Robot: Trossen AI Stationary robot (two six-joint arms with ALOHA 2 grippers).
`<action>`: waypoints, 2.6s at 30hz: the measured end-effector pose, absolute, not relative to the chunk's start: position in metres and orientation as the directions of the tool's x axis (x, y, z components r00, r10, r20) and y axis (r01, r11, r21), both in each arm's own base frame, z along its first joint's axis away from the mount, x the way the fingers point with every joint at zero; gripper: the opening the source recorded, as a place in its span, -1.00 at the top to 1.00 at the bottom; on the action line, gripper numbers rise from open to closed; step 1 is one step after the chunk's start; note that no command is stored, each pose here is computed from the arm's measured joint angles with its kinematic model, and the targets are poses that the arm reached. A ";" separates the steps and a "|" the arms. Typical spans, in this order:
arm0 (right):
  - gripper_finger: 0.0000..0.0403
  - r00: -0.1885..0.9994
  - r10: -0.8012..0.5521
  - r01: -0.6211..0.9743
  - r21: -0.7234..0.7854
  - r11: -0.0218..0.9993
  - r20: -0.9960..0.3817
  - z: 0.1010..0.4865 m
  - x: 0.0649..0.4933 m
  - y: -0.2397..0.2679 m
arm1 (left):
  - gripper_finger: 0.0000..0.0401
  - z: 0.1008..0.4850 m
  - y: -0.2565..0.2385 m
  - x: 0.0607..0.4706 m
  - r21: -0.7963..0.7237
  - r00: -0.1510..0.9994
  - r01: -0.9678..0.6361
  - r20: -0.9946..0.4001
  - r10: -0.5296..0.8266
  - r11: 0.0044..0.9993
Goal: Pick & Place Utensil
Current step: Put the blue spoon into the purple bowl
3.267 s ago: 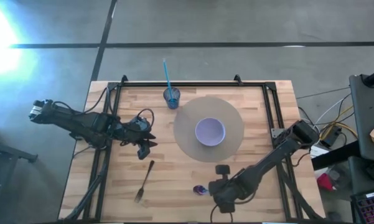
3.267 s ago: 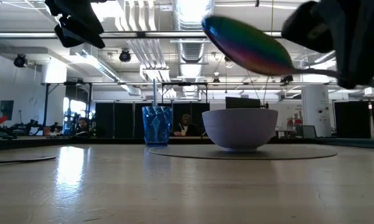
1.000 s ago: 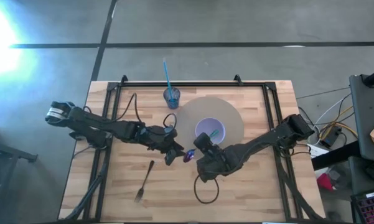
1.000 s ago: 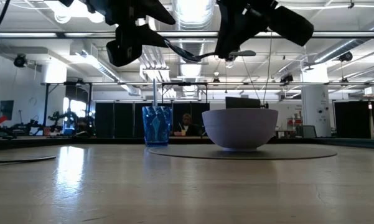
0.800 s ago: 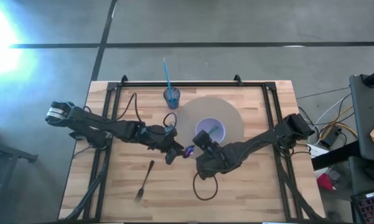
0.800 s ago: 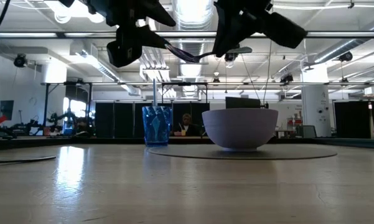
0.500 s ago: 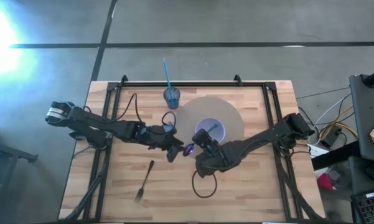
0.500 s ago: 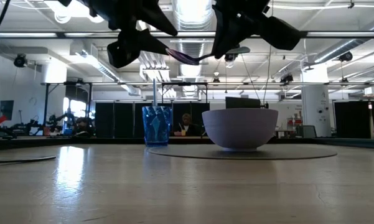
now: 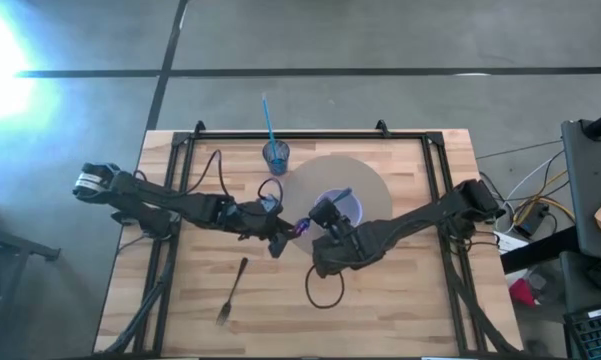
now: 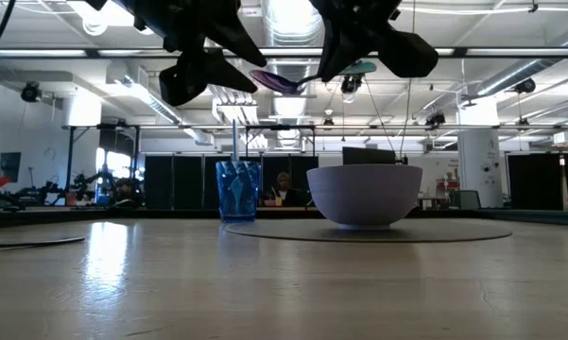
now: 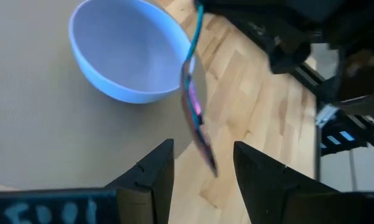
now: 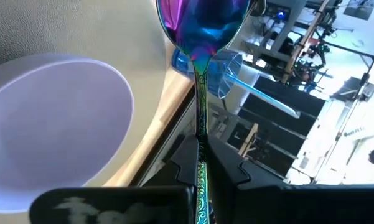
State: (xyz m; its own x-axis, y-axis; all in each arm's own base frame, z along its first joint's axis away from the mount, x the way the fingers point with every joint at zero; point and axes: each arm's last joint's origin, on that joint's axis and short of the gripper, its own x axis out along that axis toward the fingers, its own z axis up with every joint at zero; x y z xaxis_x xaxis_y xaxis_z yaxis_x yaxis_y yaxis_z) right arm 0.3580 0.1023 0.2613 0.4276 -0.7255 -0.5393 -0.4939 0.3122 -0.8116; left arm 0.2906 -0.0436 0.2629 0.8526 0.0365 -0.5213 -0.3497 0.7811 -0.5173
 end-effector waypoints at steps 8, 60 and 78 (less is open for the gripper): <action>0.94 0.446 -0.749 -0.456 -0.844 0.281 -0.490 0.265 0.361 0.101 | 0.31 0.261 -0.039 0.290 -0.486 0.840 -0.396 -0.534 0.094 0.779; 0.16 0.483 -0.748 -0.407 -0.873 0.269 -0.456 0.275 0.363 0.102 | 1.00 0.260 -0.036 0.289 -0.397 0.825 -0.422 -0.541 0.163 0.815; 0.11 0.542 -0.725 -0.230 -0.905 0.359 -0.425 0.319 0.340 0.094 | 1.00 0.262 -0.023 0.291 -0.357 0.825 -0.428 -0.529 0.198 0.830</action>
